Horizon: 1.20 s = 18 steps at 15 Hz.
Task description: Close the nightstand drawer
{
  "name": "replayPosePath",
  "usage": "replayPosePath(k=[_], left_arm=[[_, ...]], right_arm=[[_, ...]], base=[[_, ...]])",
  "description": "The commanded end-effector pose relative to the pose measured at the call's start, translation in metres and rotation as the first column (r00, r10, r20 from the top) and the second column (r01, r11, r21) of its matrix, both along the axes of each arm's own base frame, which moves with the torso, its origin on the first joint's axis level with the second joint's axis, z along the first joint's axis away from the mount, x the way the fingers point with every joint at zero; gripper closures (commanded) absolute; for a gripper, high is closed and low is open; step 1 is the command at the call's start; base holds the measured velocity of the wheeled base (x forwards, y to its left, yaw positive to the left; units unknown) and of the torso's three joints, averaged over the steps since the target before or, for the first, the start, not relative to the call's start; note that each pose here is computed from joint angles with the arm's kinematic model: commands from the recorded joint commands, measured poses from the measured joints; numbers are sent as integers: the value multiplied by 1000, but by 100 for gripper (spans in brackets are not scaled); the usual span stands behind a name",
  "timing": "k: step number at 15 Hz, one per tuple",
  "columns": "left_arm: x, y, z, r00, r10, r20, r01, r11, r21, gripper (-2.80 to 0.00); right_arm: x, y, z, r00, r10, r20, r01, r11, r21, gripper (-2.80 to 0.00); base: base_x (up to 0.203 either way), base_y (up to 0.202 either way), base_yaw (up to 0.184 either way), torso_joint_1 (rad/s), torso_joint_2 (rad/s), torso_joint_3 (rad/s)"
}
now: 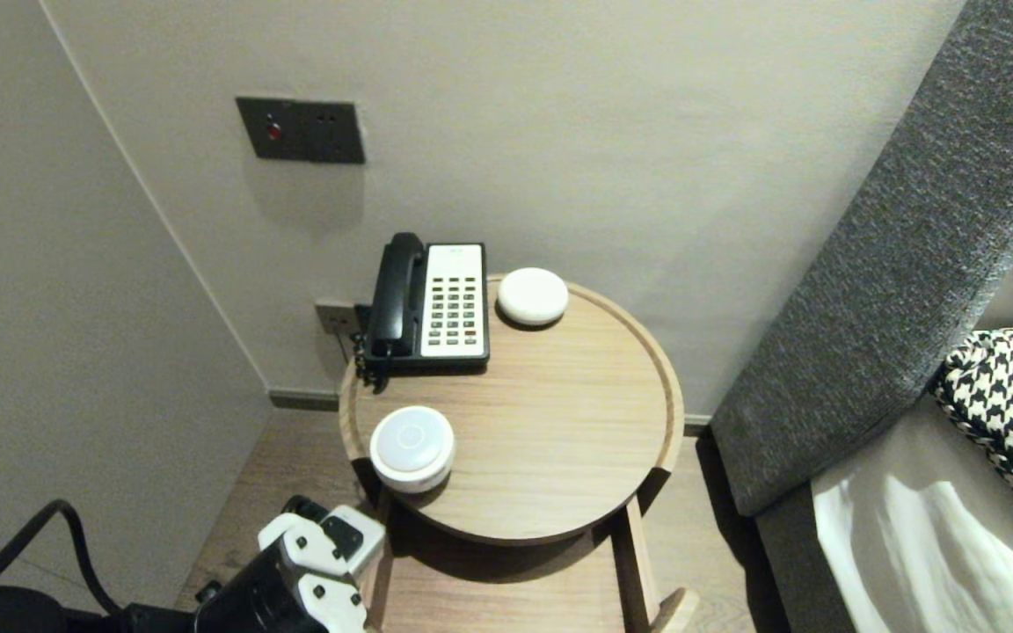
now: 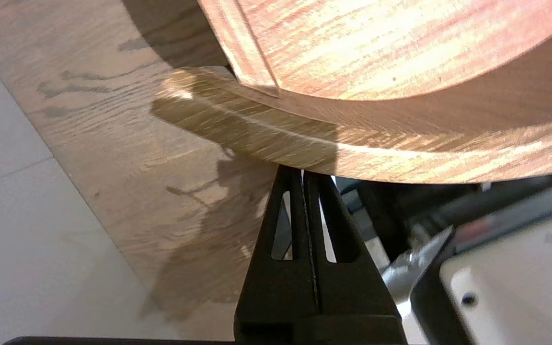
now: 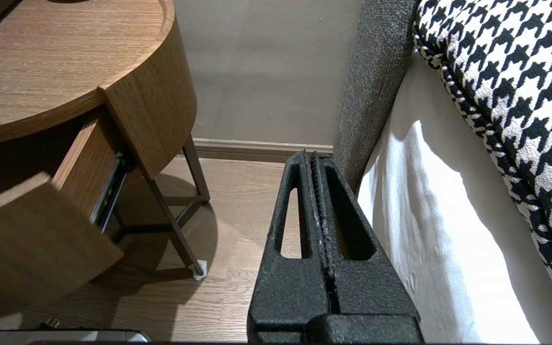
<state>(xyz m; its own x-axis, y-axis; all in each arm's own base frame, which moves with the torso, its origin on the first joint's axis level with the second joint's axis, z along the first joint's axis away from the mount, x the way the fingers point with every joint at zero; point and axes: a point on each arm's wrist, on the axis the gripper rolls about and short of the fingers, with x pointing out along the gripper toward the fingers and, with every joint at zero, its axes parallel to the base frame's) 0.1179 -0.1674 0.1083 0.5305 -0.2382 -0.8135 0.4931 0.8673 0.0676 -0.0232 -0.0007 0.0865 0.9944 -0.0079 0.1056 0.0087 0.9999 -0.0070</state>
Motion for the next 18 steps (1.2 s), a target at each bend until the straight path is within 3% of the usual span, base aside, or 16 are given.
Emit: replayPosePath(k=[1,8,12,18], left_arm=[[17,0,6,998,61,20,-61,998,-21,0],[58,-6,7,987,137,83,-132,989,-72,0],[64,-12,18,983,146,112,-133,984,-116,0],[69,-11,23,978,165,125,-149,981,-127,0]], right_arm=[[3,0,-11,999,0,-38,0,1000,-1,0],[3,0,-11,999,0,-38,0,1000,-1,0],[3,0,-11,999,0,-38,0,1000,-1,0],[3,0,-11,999,0,-38,0,1000,-1,0]], base=[[0,0,0,0,0,0],[0,0,0,0,0,0],[0,0,0,0,0,0],[0,0,0,0,0,0]])
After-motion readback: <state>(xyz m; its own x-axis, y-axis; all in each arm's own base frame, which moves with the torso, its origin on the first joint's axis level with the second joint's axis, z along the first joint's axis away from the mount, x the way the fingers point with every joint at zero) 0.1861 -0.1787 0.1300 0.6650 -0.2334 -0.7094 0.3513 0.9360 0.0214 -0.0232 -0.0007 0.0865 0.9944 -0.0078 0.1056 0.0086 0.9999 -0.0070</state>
